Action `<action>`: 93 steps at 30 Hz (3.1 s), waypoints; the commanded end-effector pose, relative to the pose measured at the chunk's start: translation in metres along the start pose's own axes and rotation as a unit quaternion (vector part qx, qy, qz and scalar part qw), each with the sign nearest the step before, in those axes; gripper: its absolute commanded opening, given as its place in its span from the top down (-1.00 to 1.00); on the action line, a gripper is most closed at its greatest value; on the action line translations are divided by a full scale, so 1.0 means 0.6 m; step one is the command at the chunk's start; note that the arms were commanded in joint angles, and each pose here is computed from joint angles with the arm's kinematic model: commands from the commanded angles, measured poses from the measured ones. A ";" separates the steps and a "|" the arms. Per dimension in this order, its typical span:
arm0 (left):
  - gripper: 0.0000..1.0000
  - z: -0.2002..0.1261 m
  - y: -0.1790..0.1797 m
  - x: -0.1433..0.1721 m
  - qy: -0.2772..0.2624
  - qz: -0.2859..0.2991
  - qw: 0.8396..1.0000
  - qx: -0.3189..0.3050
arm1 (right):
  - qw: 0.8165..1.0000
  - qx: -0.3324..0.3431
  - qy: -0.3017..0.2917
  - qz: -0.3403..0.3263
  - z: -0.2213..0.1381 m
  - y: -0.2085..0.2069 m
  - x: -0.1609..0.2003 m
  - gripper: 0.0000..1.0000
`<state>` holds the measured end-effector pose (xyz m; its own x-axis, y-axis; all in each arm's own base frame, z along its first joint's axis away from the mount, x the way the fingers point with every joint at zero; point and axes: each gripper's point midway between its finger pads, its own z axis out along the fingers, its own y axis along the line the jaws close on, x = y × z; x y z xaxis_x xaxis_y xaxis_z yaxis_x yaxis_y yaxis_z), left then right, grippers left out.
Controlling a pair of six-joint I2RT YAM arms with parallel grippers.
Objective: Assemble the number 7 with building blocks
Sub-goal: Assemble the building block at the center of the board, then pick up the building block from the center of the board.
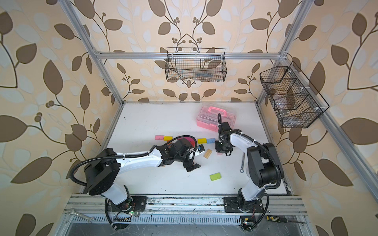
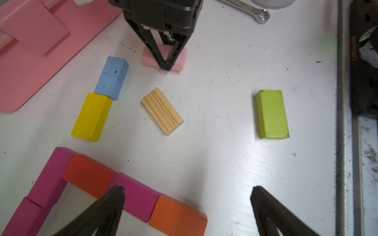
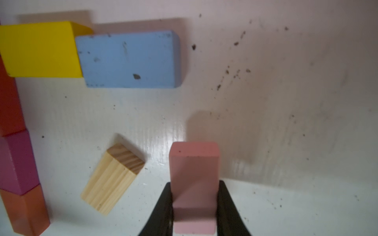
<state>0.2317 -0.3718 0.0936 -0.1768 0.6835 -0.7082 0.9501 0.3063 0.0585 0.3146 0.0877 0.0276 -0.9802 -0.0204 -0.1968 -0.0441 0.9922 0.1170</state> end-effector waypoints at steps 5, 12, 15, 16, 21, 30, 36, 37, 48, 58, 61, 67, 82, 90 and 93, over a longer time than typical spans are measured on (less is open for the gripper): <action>-0.98 0.008 0.009 -0.055 -0.062 0.015 0.998 -0.001 | 1.000 0.008 -0.001 -0.025 0.019 0.014 -0.021 0.75; -0.98 0.011 0.009 -0.050 -0.063 0.008 0.998 0.000 | 0.999 0.016 0.007 -0.028 0.033 0.014 -0.023 0.75; -0.98 0.013 0.008 -0.046 -0.061 0.005 0.998 0.001 | 0.999 0.018 0.014 -0.029 0.040 0.015 -0.019 0.74; -0.98 0.013 0.008 -0.045 -0.061 0.004 0.998 0.001 | 0.999 0.020 0.014 -0.028 0.042 0.015 -0.019 0.74; -0.98 0.013 0.007 -0.043 -0.060 0.001 0.998 0.002 | 0.999 0.019 0.015 -0.022 0.047 0.015 -0.018 0.72; -0.98 0.009 0.007 -0.040 -0.061 -0.002 0.998 0.001 | 1.000 0.020 0.016 -0.011 0.046 0.014 -0.013 0.09; -0.98 -0.002 0.006 -0.041 -0.065 -0.009 0.998 -0.002 | 0.999 -0.028 -0.019 0.008 0.008 0.032 -0.027 -0.07; -0.98 -0.007 0.006 -0.041 -0.067 -0.012 0.998 -0.004 | 0.999 -0.041 -0.034 0.010 -0.006 0.038 -0.032 -0.10; -0.98 -0.098 0.016 -0.053 -0.117 -0.069 0.990 -0.043 | 0.970 -0.074 -0.220 0.073 -0.205 0.020 -0.030 -1.00; -0.98 -0.150 0.015 -0.053 -0.115 -0.206 0.971 -0.041 | 0.944 -0.104 -0.145 0.279 -0.181 -0.008 0.096 -0.79; -0.98 -0.150 -0.005 -0.053 -0.114 -0.236 0.965 -0.003 | 0.918 -0.119 -0.124 0.358 -0.151 0.008 0.148 -0.78; -0.98 -0.140 -0.090 -0.036 -0.111 -0.145 0.981 0.068 | 0.860 -0.136 -0.114 0.479 -0.127 0.035 0.209 -0.41; -0.98 -0.073 -0.207 0.003 -0.056 0.035 0.990 0.128 | 0.842 -0.063 -0.063 0.533 -0.054 0.053 0.264 -0.44; -0.98 -0.046 -0.205 0.016 -0.047 0.047 0.990 0.123 | 0.844 -0.050 -0.053 0.531 -0.039 0.063 0.258 -0.46; -0.98 -0.047 -0.204 0.018 -0.049 0.048 0.990 0.121 | 0.848 -0.036 -0.041 0.527 -0.031 0.066 0.262 -0.46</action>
<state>0.1022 -0.3726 0.0823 -0.1162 0.6759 -0.7277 0.9932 0.0865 -0.0783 0.1574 0.1210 0.0245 -0.5234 0.8512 -0.0389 0.7888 0.5013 0.3556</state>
